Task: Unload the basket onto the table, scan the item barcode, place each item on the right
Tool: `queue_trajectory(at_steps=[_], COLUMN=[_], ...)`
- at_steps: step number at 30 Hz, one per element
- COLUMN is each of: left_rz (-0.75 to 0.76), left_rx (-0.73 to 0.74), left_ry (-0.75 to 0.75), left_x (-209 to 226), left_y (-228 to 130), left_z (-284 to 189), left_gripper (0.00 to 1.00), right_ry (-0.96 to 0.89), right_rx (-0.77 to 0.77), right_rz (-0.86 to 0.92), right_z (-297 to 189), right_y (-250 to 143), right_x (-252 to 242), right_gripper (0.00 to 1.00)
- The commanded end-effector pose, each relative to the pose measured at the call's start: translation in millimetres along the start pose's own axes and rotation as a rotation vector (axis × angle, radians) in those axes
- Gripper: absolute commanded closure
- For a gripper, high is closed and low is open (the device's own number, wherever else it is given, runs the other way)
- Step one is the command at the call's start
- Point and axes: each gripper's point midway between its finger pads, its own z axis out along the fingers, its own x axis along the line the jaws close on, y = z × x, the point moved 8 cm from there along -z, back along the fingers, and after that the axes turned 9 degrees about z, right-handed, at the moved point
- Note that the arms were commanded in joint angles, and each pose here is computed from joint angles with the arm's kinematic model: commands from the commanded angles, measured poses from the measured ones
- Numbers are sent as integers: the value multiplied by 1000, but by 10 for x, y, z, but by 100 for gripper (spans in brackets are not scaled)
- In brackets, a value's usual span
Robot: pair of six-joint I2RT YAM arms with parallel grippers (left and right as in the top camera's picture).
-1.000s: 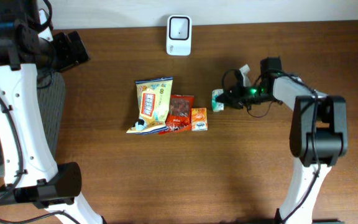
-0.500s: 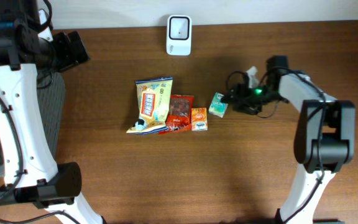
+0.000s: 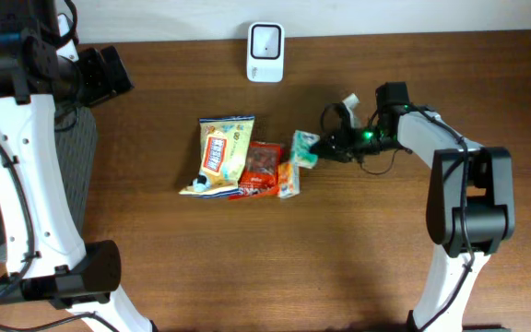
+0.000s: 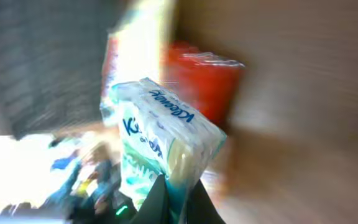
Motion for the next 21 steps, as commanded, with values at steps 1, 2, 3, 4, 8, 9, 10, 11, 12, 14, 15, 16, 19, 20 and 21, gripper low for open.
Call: queue_trajectory(at_steps=[1,2,3,4,8,9,10,11,12,14,15,16,19,20,21], left_rz=[-16,-16,-16,-16,-16,-16,-16,-16,-16,-16,-16,-16,-16,-16,-16], left_rx=[-7,-7,-7,-7,-7,-7,-7,-7,-7,-7,-7,-7,-7,-7,-7], left_ry=[6,6,6,6,6,6,6,6,6,6,6,6,6,6,6], left_x=[26,26,26,26,26,26,26,26,26,26,26,26,26,26,26], left_y=[4,4,4,4,4,4,4,4,4,4,4,4,4,4,4], left_z=[-21,-21,-21,-21,-21,-21,-21,-21,-21,-21,-21,-21,-21,-21,-21], left_gripper=[1,1,1,1,1,1,1,1,1,1,1,0,1,1,1], right_ry=[385,386,387,387,394,398,401,404,372,242,132,27,-298,-458,-610], right_rx=[45,51,61,68,104,118,135,154,175,179,157,118,-81,-203,-346], right_rz=[-195,-197,-200,-203,-255,-275,-287,-294,-282,-202,-169,-140,-121,-159,-211], right_z=[-8,17,52,78,238,290,347,415,521,684,803,878,899,836,754], right_y=[-75,-84,-96,-104,-126,-121,-117,-114,-99,-66,-29,30,304,459,618], right_x=[349,359,374,386,487,553,623,689,747,751,764,780,861,952,1052], right_gripper=[96,96,96,96,96,96,96,96,96,96,96,96,96,96,96])
